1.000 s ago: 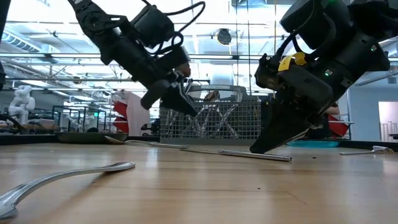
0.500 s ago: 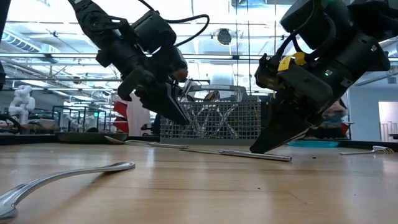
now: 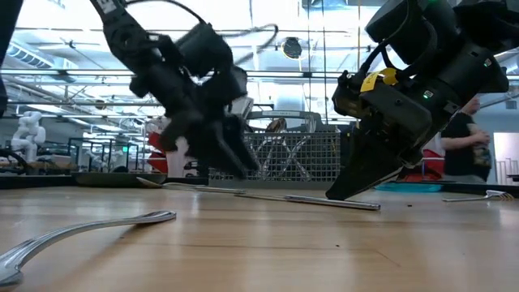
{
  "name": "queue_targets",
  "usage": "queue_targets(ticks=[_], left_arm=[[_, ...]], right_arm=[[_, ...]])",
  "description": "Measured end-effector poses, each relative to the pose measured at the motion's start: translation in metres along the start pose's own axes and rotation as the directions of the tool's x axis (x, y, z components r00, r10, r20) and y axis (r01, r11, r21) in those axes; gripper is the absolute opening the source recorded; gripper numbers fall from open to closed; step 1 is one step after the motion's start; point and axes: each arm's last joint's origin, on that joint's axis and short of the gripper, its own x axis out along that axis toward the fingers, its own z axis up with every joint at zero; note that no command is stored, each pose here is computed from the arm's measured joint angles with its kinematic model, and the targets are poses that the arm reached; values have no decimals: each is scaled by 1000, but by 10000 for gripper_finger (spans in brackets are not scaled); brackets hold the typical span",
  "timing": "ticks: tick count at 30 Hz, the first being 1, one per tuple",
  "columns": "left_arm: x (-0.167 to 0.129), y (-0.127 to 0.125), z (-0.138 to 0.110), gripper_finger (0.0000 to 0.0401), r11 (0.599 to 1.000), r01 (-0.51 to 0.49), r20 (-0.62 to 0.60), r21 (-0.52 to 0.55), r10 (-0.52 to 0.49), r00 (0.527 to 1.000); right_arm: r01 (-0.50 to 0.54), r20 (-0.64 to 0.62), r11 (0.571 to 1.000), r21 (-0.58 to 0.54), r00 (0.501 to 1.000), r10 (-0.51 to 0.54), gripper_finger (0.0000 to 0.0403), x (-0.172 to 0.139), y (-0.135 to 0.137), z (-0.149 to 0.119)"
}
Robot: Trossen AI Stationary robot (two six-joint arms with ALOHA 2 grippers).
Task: Sort silverware
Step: Put the knife into the silverware basket
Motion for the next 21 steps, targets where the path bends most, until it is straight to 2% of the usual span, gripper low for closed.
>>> queue_targets(ticks=[4,11,14,18,21], left_arm=[[15,-3,-14,294,1000,5,-62,23,-4,998],[33,-3,-22,297,989,5,-39,150,0,999],[43,-4,-31,293,982,57,-47,179,-49,998],[51,-3,-37,255,982,75,-31,175,-71,997],[56,-4,-39,195,982,66,-8,180,-66,998]], right_arm=[[-1,2,1000,-1,1000,1,0,0,0,0],[-3,4,1000,-1,1000,3,0,0,0,0],[-6,6,1000,-1,1000,6,0,0,0,0],[-9,8,1000,-3,1000,9,0,0,1,0],[-16,13,1000,-20,1000,17,0,1,1,0]])
